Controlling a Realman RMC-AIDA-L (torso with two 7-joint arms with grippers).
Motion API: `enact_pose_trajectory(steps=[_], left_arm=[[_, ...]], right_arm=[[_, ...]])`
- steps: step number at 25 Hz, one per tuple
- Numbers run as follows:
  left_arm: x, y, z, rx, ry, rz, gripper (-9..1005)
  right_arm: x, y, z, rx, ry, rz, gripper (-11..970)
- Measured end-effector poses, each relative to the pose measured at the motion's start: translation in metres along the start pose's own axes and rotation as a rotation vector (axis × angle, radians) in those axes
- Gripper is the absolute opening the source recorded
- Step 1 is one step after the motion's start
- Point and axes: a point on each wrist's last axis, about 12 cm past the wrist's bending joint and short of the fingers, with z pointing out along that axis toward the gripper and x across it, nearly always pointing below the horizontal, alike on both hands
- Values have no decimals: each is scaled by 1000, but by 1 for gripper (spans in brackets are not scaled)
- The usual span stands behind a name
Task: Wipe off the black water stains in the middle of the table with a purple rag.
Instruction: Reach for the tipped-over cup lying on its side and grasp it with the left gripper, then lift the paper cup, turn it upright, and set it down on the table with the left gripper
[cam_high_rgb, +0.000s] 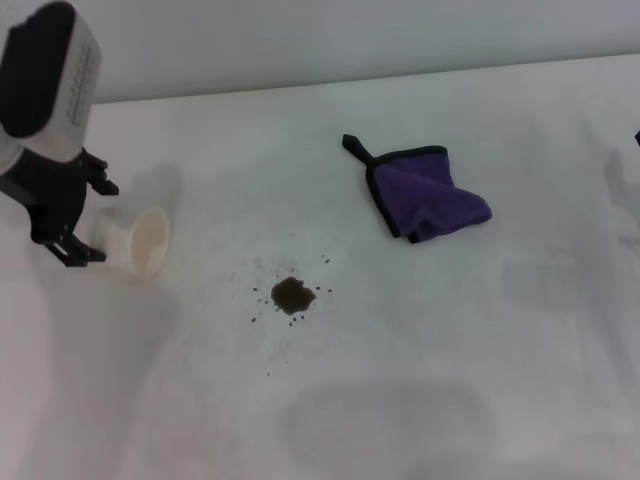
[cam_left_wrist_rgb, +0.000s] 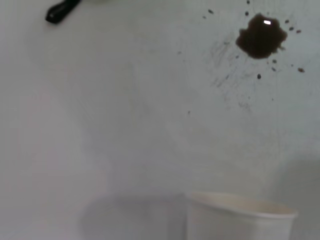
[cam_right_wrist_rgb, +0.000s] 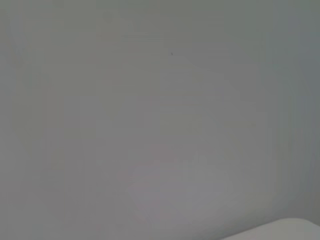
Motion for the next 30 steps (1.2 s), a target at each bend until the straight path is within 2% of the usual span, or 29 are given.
enact_pose_trajectory(steps=[13, 30], left_arm=[[-1, -8, 29, -8, 20, 8, 863], [6, -14, 36, -34, 6, -45, 845]], right_arm=[[2, -3, -3, 6, 14, -4, 715], [7, 3, -5, -10, 29, 7, 716]])
